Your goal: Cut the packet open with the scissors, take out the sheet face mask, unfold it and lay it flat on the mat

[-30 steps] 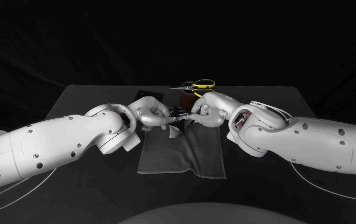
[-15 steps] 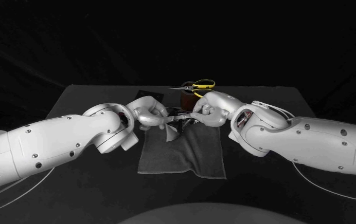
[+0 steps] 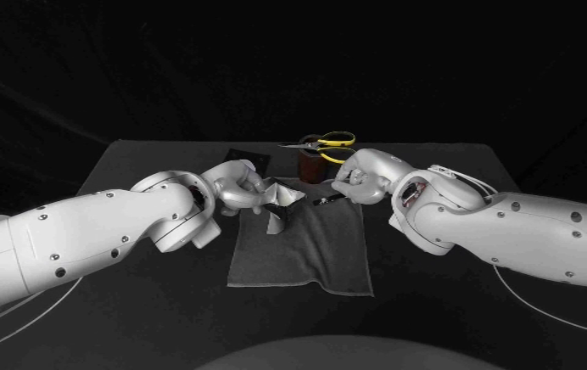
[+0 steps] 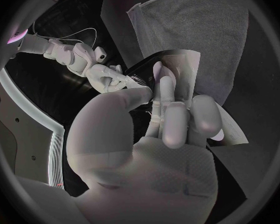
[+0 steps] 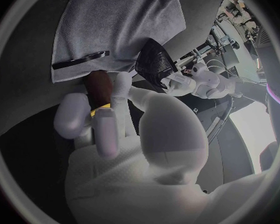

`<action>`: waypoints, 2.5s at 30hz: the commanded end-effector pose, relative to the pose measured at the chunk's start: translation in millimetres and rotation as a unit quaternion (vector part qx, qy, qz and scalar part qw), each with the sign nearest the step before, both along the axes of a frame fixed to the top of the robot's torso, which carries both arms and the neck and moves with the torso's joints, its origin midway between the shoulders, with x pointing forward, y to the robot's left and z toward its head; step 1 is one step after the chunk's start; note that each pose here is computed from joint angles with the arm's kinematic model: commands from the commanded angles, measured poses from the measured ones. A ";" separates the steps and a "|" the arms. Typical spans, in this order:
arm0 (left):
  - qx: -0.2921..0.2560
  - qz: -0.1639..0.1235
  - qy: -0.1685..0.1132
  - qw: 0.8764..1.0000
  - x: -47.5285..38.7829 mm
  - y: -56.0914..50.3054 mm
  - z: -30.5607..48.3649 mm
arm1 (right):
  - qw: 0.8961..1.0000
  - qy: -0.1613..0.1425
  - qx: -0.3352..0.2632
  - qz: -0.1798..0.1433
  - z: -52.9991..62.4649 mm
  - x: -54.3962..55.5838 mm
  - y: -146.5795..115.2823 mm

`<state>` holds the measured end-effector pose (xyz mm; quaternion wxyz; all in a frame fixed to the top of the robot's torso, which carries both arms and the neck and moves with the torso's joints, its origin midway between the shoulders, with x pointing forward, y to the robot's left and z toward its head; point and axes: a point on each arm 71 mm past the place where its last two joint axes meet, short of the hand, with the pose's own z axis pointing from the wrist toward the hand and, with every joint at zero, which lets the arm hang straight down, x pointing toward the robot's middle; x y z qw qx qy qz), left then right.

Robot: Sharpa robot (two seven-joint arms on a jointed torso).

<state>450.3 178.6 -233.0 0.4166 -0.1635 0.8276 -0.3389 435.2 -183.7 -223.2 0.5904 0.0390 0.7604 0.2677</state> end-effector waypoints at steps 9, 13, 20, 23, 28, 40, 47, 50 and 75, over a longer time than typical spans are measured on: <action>-0.016 -0.002 0.023 1.000 -2.7 -6.3 -1.3 | 0.995 -0.017 0.096 0.019 12.8 -11.8 6.6; -0.021 0.001 0.028 0.999 -2.7 -8.6 -1.6 | 0.992 -0.030 0.114 0.045 18.3 -20.9 10.9; -0.025 0.009 0.032 0.999 -1.4 -11.6 -2.2 | 0.988 -0.044 0.111 0.095 22.5 -33.9 23.2; -0.028 0.011 0.034 0.999 -1.2 -13.6 -2.4 | 0.987 -0.048 0.099 0.114 22.1 -36.1 30.7; -0.034 0.016 0.035 0.999 -0.6 -18.6 -2.3 | 0.986 -0.058 0.063 0.146 21.2 -39.7 47.5; -0.041 0.017 0.038 0.998 -0.6 -25.1 -2.2 | 0.987 -0.050 -0.016 0.149 11.2 -32.4 65.9; -0.044 0.015 0.041 0.998 -1.9 -29.3 -2.0 | 0.988 -0.052 -0.054 0.133 7.1 -26.3 67.5; -0.045 0.012 0.042 0.998 -2.6 -31.0 -1.8 | 0.988 -0.055 -0.067 0.124 5.9 -23.7 67.2; -0.051 0.007 0.044 0.998 -6.3 -40.1 -0.2 | 0.986 -0.058 -0.126 0.097 2.7 -20.4 69.5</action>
